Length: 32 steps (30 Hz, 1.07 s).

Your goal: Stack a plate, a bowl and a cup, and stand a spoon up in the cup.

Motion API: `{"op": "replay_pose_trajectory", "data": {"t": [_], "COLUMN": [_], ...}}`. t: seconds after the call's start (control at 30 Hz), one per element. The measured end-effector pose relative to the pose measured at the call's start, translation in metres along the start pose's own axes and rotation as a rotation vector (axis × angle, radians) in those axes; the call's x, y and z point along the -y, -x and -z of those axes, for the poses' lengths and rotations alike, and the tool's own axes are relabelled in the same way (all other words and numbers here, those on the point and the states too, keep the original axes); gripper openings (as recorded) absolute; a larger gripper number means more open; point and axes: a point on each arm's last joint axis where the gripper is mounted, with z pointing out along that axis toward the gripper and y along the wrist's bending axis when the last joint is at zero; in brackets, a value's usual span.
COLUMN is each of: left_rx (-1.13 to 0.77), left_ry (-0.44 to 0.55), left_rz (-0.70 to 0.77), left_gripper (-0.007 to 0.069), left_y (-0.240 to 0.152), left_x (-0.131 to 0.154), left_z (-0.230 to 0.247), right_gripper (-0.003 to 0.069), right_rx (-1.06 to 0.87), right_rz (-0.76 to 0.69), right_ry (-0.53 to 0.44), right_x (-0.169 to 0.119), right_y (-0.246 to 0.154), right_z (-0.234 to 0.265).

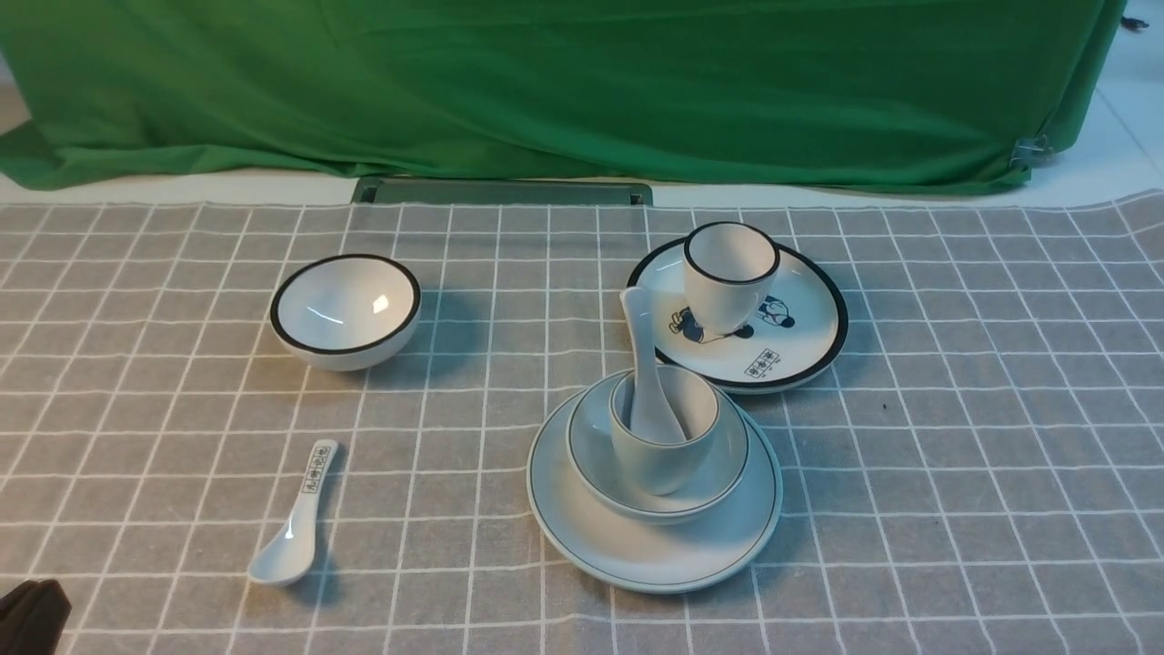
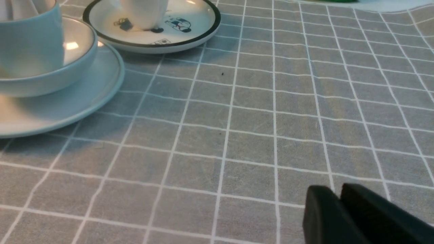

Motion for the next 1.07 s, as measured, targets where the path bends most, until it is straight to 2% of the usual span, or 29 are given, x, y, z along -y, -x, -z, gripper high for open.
{"op": "replay_pose_trajectory", "data": {"t": [1.07], "left_rx": [-0.001], "left_ry": [0.0], "left_rz": [-0.009], "left_gripper": [0.0011], "left_y": [-0.0001], "left_x": [0.0], "left_z": [0.0], "right_gripper": [0.0201], "right_rx": [0.001], "right_rz": [-0.002], "right_ry": [0.0], "right_x": [0.0], "right_y": [0.0001], "right_z": [0.0]}}
